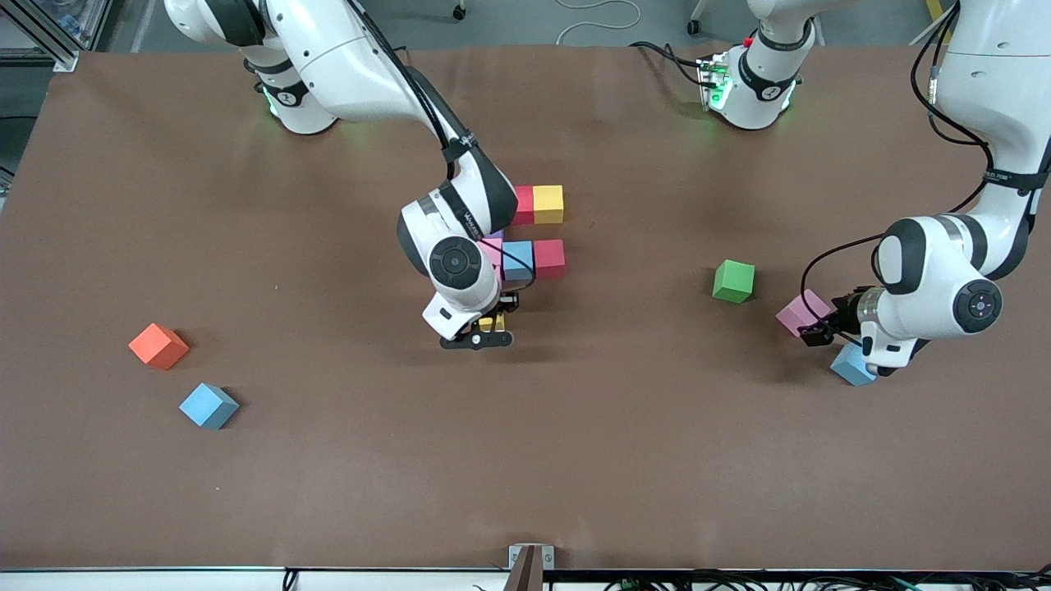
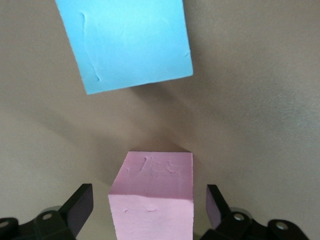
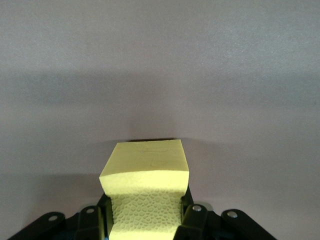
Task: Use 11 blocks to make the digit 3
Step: 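Lower the left gripper onto the pink cube and grasp it, then carry the pink cube with the left gripper to the cluster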
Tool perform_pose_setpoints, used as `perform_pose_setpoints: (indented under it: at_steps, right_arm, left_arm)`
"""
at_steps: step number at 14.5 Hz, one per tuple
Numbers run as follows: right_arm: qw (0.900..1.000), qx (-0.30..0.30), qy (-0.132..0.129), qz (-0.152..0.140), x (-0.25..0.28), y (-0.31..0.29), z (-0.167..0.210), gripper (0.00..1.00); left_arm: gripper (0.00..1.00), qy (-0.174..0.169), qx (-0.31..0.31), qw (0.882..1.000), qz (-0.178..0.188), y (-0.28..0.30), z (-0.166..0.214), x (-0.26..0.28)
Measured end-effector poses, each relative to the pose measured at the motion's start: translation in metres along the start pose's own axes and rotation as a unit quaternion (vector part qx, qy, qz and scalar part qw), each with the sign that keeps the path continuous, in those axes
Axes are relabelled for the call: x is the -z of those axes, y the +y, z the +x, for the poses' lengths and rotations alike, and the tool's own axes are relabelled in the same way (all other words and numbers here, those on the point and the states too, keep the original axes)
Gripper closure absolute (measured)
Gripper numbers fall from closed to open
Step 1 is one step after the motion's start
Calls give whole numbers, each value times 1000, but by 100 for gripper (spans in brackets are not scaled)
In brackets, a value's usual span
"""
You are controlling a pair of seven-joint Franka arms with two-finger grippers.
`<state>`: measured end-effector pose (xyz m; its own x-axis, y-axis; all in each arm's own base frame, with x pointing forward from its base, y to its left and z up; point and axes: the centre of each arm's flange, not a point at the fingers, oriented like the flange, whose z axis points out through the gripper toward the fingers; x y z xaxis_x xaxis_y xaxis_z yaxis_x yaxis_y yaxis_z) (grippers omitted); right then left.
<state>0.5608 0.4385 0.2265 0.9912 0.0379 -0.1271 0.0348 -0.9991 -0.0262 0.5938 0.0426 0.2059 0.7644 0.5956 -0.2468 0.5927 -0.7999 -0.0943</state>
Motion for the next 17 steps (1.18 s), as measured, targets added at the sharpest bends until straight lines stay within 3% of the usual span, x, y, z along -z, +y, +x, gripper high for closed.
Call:
perform_pose_setpoints:
  at_steps: [4, 7, 11, 17]
  right_arm:
    - [1000, -3, -1, -1, 0, 0, 0, 47]
    - [1000, -5, -1, -1, -1, 0, 0, 47]
    - [1000, -6, -2, -1, -2, 0, 0, 47]
    - [1000, -7, -3, -3, -5, 1, 0, 47]
  left_arm:
    - [13, -8, -1, 1000, 3, 1, 0, -12]
    - [37, -3, -2, 1000, -1, 4, 1, -8]
    - [44, 20, 2, 999, -25, 21, 1, 26]
    - [44, 33, 112, 990, -81, 104, -45, 78]
